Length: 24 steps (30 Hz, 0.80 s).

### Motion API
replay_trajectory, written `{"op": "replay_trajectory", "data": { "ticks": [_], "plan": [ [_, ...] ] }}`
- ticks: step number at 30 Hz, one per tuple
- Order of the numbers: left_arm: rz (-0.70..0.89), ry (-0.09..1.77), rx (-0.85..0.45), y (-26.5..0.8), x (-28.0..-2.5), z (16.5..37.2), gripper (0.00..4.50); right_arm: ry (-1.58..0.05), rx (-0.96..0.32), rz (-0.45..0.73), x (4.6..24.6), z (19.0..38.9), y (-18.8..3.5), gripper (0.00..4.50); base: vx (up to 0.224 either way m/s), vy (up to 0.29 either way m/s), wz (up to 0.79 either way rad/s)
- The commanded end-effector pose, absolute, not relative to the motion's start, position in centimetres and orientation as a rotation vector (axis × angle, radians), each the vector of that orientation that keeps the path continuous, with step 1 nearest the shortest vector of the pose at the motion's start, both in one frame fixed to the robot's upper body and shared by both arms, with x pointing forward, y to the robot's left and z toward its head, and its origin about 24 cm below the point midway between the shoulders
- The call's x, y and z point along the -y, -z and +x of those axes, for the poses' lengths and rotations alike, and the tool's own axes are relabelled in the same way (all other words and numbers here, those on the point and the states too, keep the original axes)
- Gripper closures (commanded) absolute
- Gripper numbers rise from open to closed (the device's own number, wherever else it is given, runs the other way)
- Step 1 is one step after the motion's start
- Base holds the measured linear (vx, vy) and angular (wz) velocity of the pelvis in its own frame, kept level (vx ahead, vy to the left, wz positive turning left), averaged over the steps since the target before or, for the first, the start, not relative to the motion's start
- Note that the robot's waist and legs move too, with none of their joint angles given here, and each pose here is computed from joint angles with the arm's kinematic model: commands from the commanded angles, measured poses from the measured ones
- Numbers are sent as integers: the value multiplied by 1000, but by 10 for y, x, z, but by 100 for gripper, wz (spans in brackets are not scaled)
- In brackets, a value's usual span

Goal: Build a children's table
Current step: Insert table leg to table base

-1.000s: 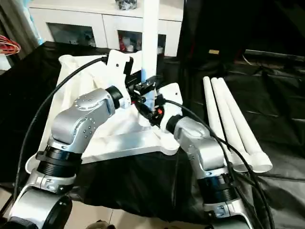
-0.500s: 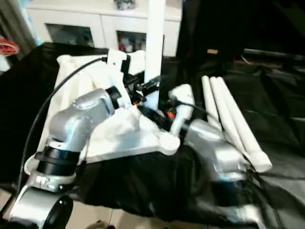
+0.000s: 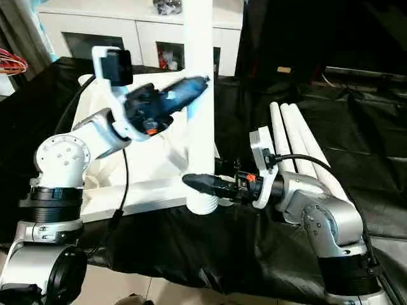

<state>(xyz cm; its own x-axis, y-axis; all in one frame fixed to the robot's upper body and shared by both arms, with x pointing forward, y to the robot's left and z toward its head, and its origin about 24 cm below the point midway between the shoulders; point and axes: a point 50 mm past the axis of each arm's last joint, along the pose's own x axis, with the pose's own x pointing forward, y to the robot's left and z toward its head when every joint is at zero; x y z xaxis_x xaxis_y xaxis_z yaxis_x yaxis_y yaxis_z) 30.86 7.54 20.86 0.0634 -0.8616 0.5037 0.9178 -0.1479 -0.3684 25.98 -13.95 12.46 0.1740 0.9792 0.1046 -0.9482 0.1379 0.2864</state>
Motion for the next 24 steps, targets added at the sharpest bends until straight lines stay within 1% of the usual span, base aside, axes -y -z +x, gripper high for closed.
{"op": "replay_trajectory", "data": {
  "ticks": [1, 3, 5, 6, 7, 8, 14, 16, 17, 18, 20, 21, 24],
  "plan": [
    [-733, 1595, 101, -212, -72, 305, 189, -1412, -90, 315, 138, 258, -130, 261, 0, 0, 0],
    [-707, 1601, 79, -209, -70, 304, 211, -1419, -94, 318, 137, 257, -130, 261, 0, 0, 0],
    [-707, 1601, 79, -209, -70, 304, 225, -1419, -94, 318, 137, 257, -130, 261, 0, 0, 0],
    [-693, 1608, 69, -207, -69, 303, 225, -1423, -97, 319, 138, 257, -130, 261, 0, 0, 0],
    [-685, 1612, 60, -206, -69, 303, 246, -1425, -99, 319, 138, 256, -130, 261, 0, 0, 0],
    [-675, 1614, 52, -205, -68, 303, 253, -1427, -101, 320, 139, 256, -130, 261, 0, 0, 0],
    [-651, 1609, 54, -204, -68, 302, 266, -1427, -106, 315, 139, 256, -130, 261, 0, 0, 0],
    [-647, 1592, 65, -204, -69, 303, 266, -1377, -95, 260, 140, 261, -128, 261, 0, 0, 0],
    [-647, 1592, 65, -204, -69, 303, 266, -1377, -95, 260, 140, 261, -128, 261, 0, 0, 0],
    [-646, 1578, 71, -205, -70, 303, 266, -1367, -93, 265, 140, 262, -128, 226, 0, 0, 0],
    [-623, 1548, 81, -204, -70, 305, 266, -1338, -77, 272, 140, 266, -129, 189, 0, 0, 0],
    [-609, 1531, 83, -204, -70, 307, 267, -1323, -69, 268, 139, 268, -130, 182, 0, 0, 0],
    [-552, 1417, 90, -199, -65, 315, 268, -1196, -24, 162, 131, 280, -130, 161, 0, 0, 0]
  ]
}}
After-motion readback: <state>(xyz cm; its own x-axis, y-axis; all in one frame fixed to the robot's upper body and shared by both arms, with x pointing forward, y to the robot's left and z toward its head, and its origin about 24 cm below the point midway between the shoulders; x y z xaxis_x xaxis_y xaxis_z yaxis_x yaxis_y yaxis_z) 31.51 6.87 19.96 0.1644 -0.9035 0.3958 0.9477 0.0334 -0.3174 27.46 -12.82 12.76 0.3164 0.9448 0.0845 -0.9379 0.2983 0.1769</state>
